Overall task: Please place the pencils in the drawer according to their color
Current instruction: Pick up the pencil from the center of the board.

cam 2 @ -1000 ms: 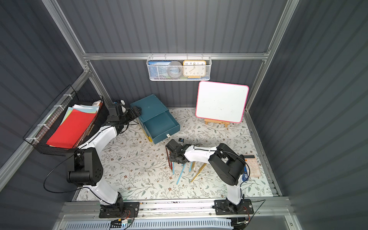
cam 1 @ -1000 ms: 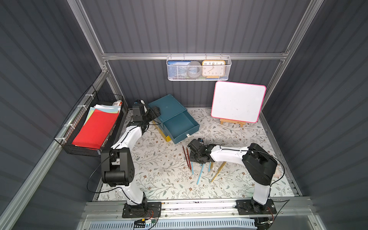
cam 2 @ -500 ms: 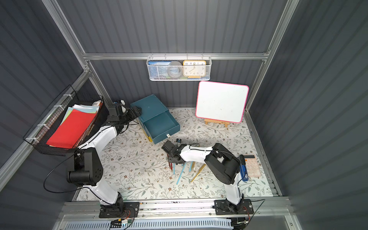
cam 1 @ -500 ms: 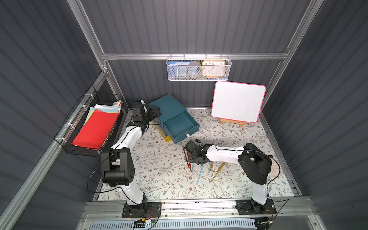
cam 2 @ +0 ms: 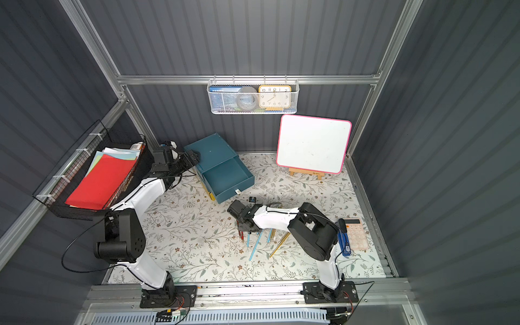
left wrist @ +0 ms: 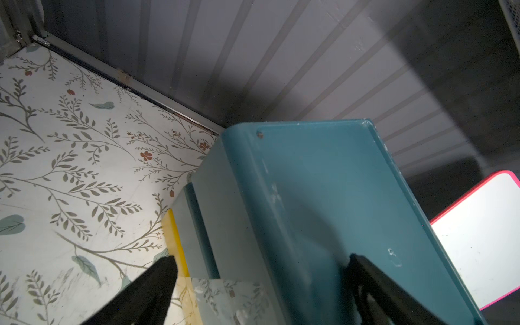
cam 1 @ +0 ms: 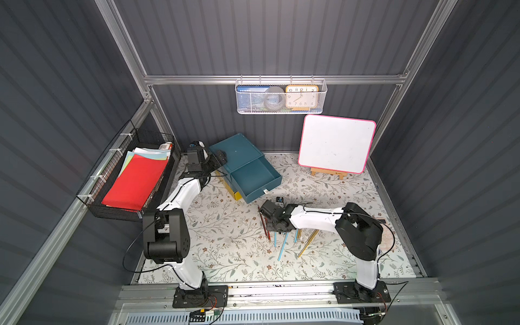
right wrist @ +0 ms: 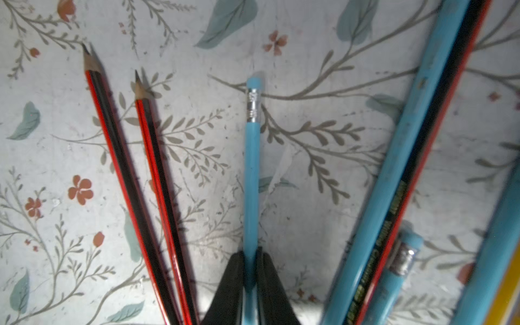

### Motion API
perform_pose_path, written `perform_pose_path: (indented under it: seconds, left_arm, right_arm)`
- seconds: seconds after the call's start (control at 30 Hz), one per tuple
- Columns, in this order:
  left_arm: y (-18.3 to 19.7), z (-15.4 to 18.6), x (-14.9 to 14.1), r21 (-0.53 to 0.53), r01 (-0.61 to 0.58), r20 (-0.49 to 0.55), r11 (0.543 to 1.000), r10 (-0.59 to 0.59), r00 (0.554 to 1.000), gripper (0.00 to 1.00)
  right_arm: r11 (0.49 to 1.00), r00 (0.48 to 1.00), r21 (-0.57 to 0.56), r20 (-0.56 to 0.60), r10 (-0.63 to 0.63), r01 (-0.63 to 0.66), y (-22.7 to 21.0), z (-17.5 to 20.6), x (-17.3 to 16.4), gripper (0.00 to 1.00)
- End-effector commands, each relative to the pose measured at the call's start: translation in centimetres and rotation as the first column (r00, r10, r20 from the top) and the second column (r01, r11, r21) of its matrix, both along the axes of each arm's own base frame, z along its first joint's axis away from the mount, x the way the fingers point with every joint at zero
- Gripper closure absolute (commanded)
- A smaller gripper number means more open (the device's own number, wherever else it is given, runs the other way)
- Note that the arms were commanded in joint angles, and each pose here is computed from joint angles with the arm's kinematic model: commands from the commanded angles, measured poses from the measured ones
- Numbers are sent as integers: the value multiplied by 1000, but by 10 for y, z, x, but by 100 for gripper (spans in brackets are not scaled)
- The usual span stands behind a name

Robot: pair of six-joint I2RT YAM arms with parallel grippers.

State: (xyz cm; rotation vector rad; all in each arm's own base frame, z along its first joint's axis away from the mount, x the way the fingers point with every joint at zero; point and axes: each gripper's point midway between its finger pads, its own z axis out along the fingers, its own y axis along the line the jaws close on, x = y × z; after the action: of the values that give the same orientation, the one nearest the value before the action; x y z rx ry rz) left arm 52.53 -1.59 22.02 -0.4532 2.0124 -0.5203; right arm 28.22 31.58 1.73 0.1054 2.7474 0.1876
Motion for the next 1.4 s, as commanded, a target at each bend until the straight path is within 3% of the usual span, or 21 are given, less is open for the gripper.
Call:
perform_pose_path:
  seconds: [0.0, 0.17, 0.87, 1.37]
  left_arm:
    - [-9, -12, -9, -1, 31, -40, 1000, -31, 999, 0]
    - [-10, -12, -8, -1, 32, -38, 999, -32, 999, 0]
    - [-10, -9, -8, -7, 34, -31, 999, -34, 999, 0]
    - [-12, -9, -7, -12, 35, -29, 999, -35, 999, 0]
  right_arm:
    - [999, 997, -52, -71, 8, -12, -13, -13, -21, 93]
    - [1000, 996, -20, -84, -1, -1, -11, -8, -24, 100]
    - [984, 996, 172, -82, -32, 46, -14, 50, -36, 100]
    - [957, 999, 289, -22, -24, 29, -57, 137, -59, 100]
